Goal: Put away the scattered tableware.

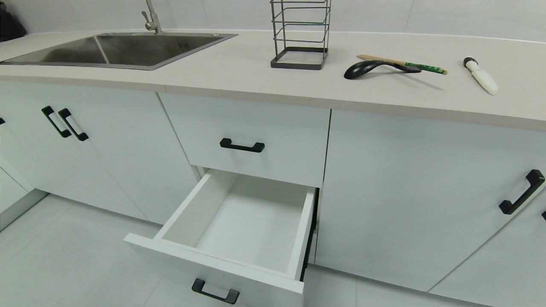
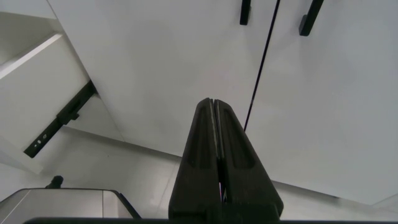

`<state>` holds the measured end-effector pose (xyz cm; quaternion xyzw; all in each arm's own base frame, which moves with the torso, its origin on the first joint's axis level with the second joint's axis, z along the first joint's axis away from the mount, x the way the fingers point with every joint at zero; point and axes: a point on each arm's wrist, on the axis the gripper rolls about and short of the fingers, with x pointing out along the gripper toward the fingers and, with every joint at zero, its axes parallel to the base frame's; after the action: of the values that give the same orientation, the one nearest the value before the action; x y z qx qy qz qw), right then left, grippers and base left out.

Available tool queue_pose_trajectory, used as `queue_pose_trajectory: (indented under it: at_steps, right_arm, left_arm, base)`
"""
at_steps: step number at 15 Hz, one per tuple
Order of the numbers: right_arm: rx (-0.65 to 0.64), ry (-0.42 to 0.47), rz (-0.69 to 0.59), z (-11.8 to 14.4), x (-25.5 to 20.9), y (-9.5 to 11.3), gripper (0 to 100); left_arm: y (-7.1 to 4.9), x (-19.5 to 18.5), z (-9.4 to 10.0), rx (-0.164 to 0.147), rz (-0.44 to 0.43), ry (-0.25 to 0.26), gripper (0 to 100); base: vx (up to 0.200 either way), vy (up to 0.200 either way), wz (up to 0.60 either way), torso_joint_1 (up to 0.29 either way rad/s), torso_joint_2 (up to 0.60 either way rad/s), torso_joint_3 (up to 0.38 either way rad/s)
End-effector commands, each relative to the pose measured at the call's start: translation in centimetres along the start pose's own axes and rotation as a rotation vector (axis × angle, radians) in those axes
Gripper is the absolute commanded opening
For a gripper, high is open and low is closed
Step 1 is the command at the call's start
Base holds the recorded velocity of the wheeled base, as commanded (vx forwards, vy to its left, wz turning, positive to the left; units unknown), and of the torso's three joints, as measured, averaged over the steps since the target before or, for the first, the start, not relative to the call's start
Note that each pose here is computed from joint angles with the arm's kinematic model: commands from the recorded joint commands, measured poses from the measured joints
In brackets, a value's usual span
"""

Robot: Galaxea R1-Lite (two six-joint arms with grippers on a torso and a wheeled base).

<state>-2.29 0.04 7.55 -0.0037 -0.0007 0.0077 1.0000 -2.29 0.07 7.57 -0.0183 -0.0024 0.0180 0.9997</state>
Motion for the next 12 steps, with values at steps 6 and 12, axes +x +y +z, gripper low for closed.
queue_pose_trajectory:
  at_steps: [6,12]
  right_arm:
    - [0.000,0.001,-0.002,0.00,0.01,0.00,0]
    - [0.000,0.001,-0.002,0.00,0.01,0.00,0]
  left_arm:
    - [0.00,0.01,0.02,0.000,0.002,-0.001,100]
    - [0.00,0.01,0.04,0.000,0.002,-0.002,100]
  base:
    - [0.000,0.000,0.00,0.000,0.00,0.000]
    - [0.133,0.000,0.00,0.000,0.00,0.002]
